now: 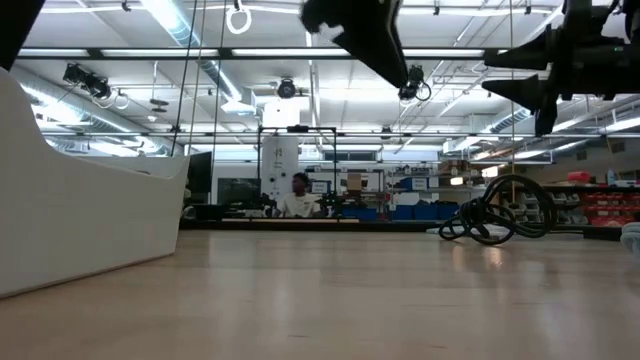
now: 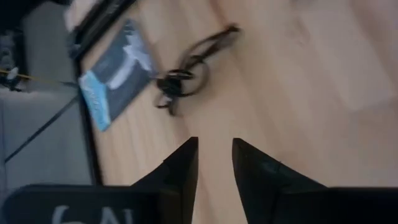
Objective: Pick and place USB-C Cables
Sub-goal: Put the black charger cable into the white bin
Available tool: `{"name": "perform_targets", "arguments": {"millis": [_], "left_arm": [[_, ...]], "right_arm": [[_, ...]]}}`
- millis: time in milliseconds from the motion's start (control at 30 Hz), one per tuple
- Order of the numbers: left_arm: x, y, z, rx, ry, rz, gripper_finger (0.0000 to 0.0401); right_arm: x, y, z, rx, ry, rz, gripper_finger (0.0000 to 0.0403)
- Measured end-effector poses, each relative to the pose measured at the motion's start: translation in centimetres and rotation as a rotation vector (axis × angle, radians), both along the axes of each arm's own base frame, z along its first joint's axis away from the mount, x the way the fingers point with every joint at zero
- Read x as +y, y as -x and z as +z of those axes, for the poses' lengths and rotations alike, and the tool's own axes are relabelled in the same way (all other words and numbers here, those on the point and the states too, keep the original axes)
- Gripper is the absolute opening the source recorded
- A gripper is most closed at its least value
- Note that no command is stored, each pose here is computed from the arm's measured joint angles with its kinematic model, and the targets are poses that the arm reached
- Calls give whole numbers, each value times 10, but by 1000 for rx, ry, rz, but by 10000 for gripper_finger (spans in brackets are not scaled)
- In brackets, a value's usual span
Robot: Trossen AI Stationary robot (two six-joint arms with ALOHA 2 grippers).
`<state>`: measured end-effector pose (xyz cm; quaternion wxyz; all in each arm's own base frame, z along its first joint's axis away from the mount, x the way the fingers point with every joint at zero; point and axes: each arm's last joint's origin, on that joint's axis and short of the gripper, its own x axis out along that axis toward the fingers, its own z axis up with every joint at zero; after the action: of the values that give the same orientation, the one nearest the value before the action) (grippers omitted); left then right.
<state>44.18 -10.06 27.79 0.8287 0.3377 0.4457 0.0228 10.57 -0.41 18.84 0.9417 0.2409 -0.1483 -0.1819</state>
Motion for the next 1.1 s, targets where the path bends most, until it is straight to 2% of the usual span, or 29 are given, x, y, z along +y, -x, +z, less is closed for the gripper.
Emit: {"name": "perform_targets", "arguments": {"millis": [100,233,367,500,633,733,1000,1100], "left_arm": [[-15,11,-4,72,2,-9,83],[-32,25,-9,159,-9,-20,62],[-36,36,-26,235,-37,-34,49],[-26,48,-42,298,-59,-12,42],[-20,61,-50,282,-49,0,41],[-15,71,-45,240,-25,11,41],[5,102,-25,76,35,30,41],[13,117,-21,63,44,26,41]], "right_arm": [[1,-1,-1,-24,-82,70,176],[6,-6,-6,4,-131,197,176],[7,-14,-9,85,-171,161,175],[10,-28,4,157,-136,146,173],[12,-46,14,265,-90,137,172],[14,-58,19,372,-83,131,172],[18,-91,28,645,-166,87,172],[20,-103,31,732,-187,39,172]]}}
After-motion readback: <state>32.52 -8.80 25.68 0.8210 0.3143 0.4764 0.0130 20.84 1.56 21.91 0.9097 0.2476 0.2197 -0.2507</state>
